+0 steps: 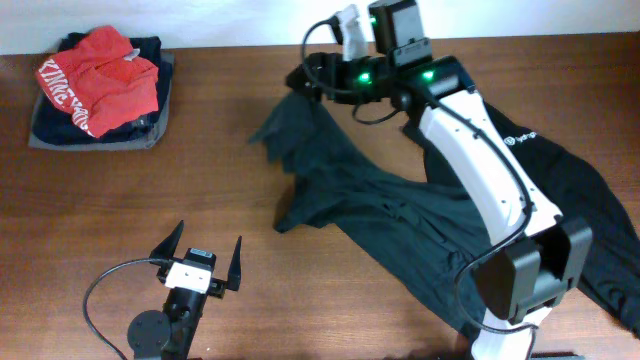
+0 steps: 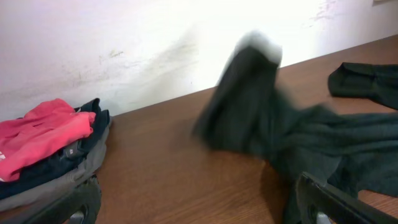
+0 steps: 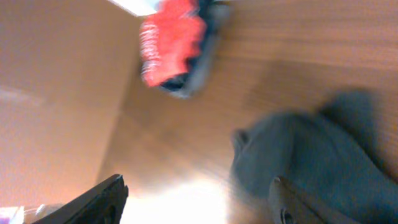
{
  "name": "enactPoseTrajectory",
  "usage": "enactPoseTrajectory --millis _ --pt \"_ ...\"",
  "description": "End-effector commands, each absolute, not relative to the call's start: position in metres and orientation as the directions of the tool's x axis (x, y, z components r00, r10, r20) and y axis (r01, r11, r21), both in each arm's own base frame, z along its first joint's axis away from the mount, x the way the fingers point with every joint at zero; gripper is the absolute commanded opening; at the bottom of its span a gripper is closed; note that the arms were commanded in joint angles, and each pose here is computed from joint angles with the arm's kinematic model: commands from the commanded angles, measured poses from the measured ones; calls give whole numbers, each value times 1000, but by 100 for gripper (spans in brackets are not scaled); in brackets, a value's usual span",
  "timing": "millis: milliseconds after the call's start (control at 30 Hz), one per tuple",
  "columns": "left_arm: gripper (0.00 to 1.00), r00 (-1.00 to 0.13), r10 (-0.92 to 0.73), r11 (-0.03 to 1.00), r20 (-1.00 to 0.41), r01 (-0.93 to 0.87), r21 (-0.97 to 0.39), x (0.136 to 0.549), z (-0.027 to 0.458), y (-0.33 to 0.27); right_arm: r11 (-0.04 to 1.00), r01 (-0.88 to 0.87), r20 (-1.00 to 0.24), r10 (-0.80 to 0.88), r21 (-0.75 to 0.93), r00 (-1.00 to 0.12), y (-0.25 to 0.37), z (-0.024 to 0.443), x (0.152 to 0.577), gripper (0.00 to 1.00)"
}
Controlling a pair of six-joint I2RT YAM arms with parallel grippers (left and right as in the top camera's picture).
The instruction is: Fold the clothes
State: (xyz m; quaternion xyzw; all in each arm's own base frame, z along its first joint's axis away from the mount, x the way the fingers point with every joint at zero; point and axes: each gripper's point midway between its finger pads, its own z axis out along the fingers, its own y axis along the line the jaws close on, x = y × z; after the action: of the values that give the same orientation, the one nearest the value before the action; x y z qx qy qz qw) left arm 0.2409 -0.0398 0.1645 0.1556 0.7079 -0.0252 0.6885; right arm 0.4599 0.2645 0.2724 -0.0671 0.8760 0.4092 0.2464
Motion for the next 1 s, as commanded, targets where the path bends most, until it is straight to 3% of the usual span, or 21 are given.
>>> enactPoseTrajectory --millis 0,133,200,267,333,367,700,967 --pt "99 -2 201 950 -980 246 194 241 163 -38 816 -149 -519 204 558 -830 187 258 493 80" --pt "99 -3 201 950 -980 246 194 241 163 -38 883 39 -481 291 467 -827 104 236 500 80" --pt "99 -2 201 950 -980 246 194 241 163 -38 898 106 -462 318 428 -828 64 226 498 58" --pt "99 -3 201 950 -980 246 194 241 163 -38 895 167 -421 351 414 -836 35 216 492 29" --pt "99 -3 201 950 -980 246 194 241 163 -38 903 196 -353 339 381 -872 11 195 478 9" --pt "99 -2 201 950 -980 246 194 241 163 -38 908 201 -324 329 368 -887 6 186 473 6" --pt "99 -2 201 950 -980 246 194 241 163 -38 918 235 -109 282 320 -953 3 98 462 4" --pt "99 -2 201 950 -980 246 194 241 163 -38 915 268 -6 283 303 -959 3 51 459 4"
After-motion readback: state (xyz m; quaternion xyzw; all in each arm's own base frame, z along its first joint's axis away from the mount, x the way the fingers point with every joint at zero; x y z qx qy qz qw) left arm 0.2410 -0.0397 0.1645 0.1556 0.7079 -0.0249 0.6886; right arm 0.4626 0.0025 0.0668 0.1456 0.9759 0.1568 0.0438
